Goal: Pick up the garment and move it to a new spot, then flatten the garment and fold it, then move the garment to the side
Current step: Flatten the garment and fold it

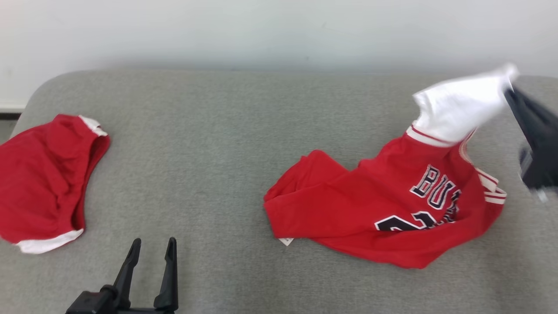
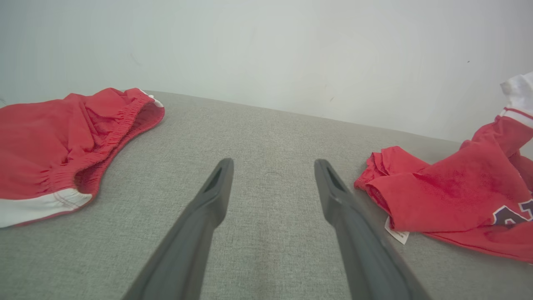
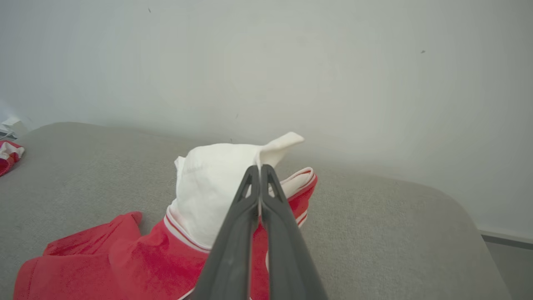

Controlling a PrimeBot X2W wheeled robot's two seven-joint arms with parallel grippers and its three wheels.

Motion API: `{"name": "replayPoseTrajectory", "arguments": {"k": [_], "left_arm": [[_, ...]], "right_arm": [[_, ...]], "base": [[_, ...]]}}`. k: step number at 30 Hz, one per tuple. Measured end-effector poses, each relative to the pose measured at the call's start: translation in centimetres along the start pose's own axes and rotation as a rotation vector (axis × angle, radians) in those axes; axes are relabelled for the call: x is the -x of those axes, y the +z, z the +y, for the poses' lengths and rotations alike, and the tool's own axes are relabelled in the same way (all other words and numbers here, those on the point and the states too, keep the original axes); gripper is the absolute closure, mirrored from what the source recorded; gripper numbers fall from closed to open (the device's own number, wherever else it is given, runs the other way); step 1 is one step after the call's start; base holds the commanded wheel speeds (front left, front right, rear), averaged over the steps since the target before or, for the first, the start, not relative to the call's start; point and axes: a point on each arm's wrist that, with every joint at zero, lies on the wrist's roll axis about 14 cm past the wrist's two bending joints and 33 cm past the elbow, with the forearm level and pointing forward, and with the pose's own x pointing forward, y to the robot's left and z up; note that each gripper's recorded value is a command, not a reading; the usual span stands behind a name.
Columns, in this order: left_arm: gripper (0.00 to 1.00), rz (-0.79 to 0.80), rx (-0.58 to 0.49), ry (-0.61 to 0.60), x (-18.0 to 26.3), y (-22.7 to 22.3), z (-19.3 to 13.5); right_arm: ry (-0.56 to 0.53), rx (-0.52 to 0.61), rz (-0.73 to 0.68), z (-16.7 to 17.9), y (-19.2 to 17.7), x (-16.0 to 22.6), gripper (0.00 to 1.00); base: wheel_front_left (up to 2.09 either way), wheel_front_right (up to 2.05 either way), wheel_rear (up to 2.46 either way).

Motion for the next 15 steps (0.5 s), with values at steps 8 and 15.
{"name": "replayPoseTrajectory", "arguments": {"k": [8, 15], "left_arm": [[0.0, 0.0, 0.014, -0.049, -0.3, -0.1, -1.7], [0.0, 0.0, 0.028, -0.113, -1.1, -0.2, -3.8]], "right_arm": [[-0.245, -0.223, 0.175, -2.9, -10.8, 11.5, 1.0], [-0.35, -0.317, 0.388, -0.4, -18.1, 17.0, 1.0]], "base": [[0.0, 0.0, 0.0], [0.0, 0.0, 0.0]]}}
